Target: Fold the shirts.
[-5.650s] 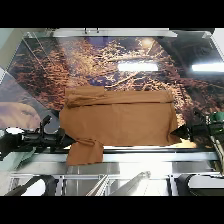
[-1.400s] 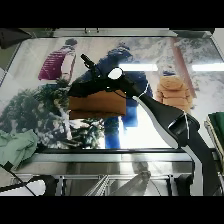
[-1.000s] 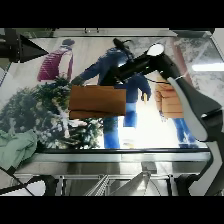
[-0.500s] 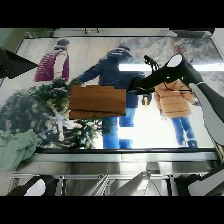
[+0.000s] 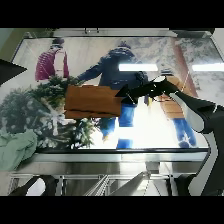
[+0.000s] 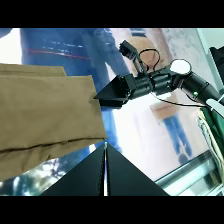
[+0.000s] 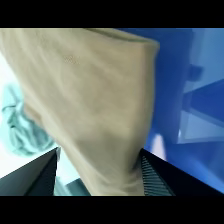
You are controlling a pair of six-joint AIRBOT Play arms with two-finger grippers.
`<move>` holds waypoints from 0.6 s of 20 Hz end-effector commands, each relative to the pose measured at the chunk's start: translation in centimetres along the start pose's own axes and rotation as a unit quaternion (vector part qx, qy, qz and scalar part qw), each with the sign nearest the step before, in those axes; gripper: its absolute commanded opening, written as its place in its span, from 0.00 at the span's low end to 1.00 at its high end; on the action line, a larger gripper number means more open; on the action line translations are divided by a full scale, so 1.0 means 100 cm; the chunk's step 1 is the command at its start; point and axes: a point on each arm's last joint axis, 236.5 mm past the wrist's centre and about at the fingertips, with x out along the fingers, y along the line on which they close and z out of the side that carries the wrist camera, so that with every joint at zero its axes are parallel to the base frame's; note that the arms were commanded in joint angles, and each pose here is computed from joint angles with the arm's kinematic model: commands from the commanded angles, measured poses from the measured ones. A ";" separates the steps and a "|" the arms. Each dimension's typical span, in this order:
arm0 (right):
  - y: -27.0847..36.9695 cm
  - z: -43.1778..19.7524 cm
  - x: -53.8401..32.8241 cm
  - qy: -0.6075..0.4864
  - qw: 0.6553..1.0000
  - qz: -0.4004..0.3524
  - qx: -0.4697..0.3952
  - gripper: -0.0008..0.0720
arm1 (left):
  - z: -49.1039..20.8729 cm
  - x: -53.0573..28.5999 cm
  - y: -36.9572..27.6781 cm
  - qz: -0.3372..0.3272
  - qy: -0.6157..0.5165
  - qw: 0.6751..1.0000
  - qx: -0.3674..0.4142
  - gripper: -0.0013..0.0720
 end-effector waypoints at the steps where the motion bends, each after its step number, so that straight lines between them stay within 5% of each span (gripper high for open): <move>1: 0.005 -0.014 0.007 0.030 0.999 0.024 -0.005 0.79 | 0.000 -0.001 0.001 0.001 -0.001 1.000 0.005 0.04; 12: -0.004 -0.005 -0.041 0.023 0.999 0.016 0.024 0.80 | 0.003 -0.001 0.002 0.004 -0.008 1.000 0.025 0.04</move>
